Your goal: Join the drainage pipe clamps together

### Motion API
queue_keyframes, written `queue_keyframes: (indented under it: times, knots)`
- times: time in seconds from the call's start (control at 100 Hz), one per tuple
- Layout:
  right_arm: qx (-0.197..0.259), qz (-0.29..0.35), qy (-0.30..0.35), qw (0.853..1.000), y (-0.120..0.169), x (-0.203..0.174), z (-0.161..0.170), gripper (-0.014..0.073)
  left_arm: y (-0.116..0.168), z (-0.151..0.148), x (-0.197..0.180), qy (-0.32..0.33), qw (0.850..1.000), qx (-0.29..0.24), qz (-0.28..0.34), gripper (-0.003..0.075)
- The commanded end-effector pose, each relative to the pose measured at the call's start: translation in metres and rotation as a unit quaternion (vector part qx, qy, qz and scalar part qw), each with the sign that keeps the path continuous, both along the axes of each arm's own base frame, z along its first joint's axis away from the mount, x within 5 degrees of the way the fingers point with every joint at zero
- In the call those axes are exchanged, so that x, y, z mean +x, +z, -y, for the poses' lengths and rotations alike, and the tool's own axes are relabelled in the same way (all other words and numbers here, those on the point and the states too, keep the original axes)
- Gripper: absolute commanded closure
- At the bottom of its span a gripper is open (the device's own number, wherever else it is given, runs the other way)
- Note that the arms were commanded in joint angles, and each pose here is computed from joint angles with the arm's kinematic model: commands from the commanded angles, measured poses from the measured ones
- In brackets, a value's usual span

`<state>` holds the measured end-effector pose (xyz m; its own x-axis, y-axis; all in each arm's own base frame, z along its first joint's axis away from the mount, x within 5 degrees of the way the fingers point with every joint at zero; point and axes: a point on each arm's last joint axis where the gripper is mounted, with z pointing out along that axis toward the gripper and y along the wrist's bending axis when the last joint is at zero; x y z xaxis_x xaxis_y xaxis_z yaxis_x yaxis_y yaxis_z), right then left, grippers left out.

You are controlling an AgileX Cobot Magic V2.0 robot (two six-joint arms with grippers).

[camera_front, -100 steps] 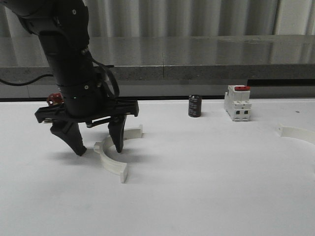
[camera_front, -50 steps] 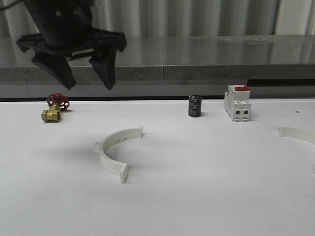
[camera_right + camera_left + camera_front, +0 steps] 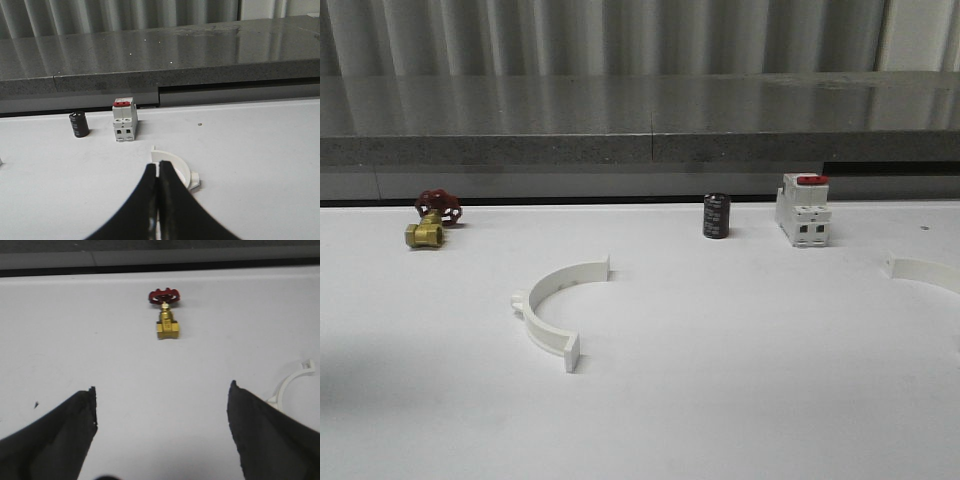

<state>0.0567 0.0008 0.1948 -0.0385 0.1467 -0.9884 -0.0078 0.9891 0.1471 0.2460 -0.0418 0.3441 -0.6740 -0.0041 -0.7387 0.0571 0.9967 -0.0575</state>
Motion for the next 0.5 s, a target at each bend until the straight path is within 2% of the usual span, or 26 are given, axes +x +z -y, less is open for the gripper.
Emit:
queue_keyframes:
  times: [0.0,0.31,0.49]
  knots:
    - [-0.003,0.053,-0.004,0.999,0.013,-0.002,0.001,0.0663,0.020,-0.012,-0.026,0.011,0.997,-0.012,0.080,0.0183]
    - [-0.003,0.053,-0.004,0.999,0.013,-0.002,0.001,0.0663,-0.012,-0.027,-0.123,0.015,0.985,-0.046,0.166,0.0184]
    - [-0.003,0.053,-0.004,0.999,0.013,-0.002,0.001,0.0663,-0.033,-0.033,-0.164,0.016,0.983,-0.049,0.175,0.0192]
